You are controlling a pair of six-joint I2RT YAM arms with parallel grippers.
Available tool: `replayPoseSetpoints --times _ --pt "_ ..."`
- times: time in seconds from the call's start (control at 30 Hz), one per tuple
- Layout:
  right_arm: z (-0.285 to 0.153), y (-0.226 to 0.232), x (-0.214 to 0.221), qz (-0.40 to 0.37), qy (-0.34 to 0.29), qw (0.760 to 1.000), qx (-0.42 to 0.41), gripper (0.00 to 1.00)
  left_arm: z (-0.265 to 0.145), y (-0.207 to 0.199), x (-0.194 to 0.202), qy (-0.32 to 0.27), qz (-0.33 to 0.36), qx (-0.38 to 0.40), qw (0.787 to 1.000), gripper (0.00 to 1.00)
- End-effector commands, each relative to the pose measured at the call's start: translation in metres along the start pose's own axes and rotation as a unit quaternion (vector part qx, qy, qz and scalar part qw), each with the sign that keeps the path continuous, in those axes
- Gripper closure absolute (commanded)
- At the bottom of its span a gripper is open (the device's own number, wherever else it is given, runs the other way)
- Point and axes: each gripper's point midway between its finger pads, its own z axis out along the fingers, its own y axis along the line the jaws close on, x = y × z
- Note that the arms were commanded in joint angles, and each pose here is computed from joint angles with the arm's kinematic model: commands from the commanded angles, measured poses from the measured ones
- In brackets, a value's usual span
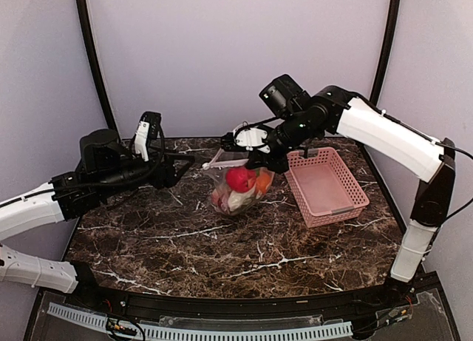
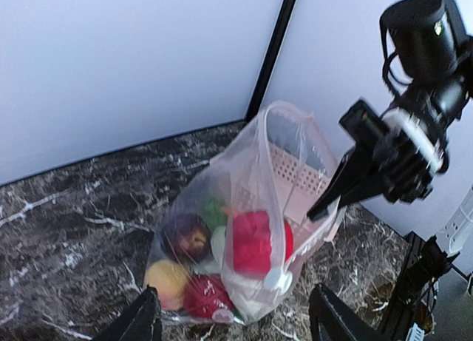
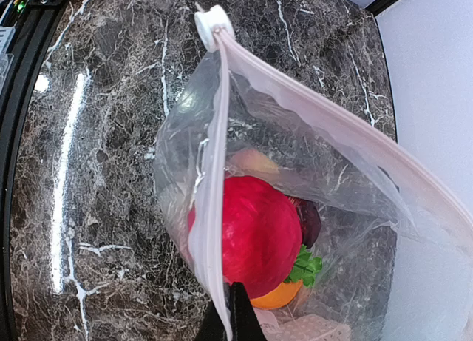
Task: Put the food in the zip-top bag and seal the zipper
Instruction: Pass from the left arm to the right, then hold the zipper food storage bag at the center of the board.
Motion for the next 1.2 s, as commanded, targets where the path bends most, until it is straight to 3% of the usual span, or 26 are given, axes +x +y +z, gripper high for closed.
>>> replayPoseSetpoints --times 0.0,0.33,0.4,0.47,0.87,1.17 --pt "-0.001 -0.011 -0.019 0.024 -0.034 0.999 0.017 1.00 -0.005 -0.011 0.026 -0.009 -0.039 0.058 0.998 0.33" --pt "-0.003 -0.011 -0.029 0.058 -0.058 0.997 0.006 1.00 -0.003 -0.016 0.052 -0.017 -0.002 0.083 0.996 0.29" --pt "-0.002 -0.009 -0.030 0.064 -0.062 0.996 0.002 1.00 0.000 -0.017 0.056 -0.019 0.005 0.084 0.996 0.05" --pt "-0.002 -0.006 -0.031 0.070 -0.066 0.995 -0.005 1.00 0.002 -0.018 0.057 -0.022 0.012 0.087 0.996 0.02" --pt "-0.006 -0.007 -0.042 0.080 -0.087 0.993 -0.015 1.00 0.016 -0.020 0.053 -0.045 0.075 0.083 0.993 0.02" --pt "-0.010 -0.006 -0.044 0.078 -0.091 0.993 -0.018 1.00 0.032 -0.019 0.054 -0.043 0.097 0.080 0.991 0.22"
